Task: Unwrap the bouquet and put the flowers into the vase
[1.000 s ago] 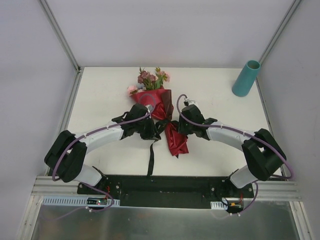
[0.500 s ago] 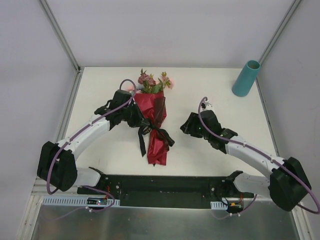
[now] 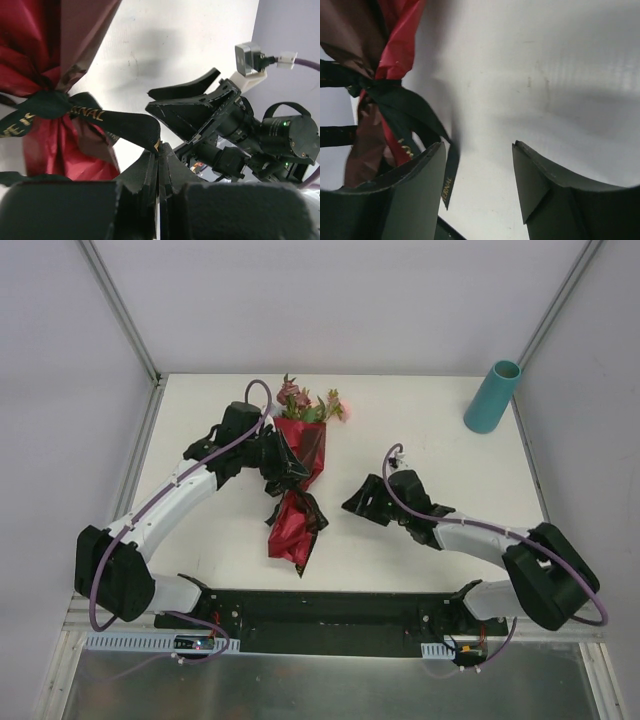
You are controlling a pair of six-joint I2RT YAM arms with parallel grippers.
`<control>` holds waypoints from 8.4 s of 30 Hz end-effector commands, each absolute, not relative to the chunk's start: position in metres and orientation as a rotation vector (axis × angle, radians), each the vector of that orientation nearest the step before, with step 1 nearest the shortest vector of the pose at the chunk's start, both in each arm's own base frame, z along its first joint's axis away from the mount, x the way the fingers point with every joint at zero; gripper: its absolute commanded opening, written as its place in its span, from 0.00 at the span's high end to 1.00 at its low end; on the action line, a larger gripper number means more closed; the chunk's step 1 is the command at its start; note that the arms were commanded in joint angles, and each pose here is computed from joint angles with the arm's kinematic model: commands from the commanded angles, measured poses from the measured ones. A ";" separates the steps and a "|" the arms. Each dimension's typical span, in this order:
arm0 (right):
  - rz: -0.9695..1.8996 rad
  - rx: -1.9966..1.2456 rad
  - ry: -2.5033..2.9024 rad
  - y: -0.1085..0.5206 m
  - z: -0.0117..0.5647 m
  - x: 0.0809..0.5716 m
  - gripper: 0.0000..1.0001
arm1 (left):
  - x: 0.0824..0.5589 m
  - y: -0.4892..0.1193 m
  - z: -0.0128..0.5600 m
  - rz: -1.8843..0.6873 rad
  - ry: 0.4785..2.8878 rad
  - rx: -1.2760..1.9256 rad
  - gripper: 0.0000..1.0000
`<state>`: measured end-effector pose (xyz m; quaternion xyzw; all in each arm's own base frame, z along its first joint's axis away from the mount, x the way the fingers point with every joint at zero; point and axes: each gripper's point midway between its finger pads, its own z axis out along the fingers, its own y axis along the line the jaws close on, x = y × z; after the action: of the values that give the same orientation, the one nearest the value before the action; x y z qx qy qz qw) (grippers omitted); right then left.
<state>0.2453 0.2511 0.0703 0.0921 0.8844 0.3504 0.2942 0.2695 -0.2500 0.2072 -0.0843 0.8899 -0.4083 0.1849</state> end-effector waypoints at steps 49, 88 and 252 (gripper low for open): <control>1.654 -0.254 2.070 0.373 0.062 0.223 0.41 | 0.277 -0.213 0.241 -0.945 2.503 -0.130 1.00; 0.733 0.613 2.152 0.191 0.054 0.302 1.00 | 0.266 -0.100 0.160 -0.432 2.574 -0.514 1.00; 1.064 -0.386 2.282 0.328 0.116 0.271 1.00 | 0.233 -0.283 0.014 -1.064 2.604 -0.246 1.00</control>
<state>0.2715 0.3045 0.0655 -0.1780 0.8774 0.3251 0.3045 0.2366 -0.2876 0.0257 -0.0837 0.9014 -0.3922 0.1633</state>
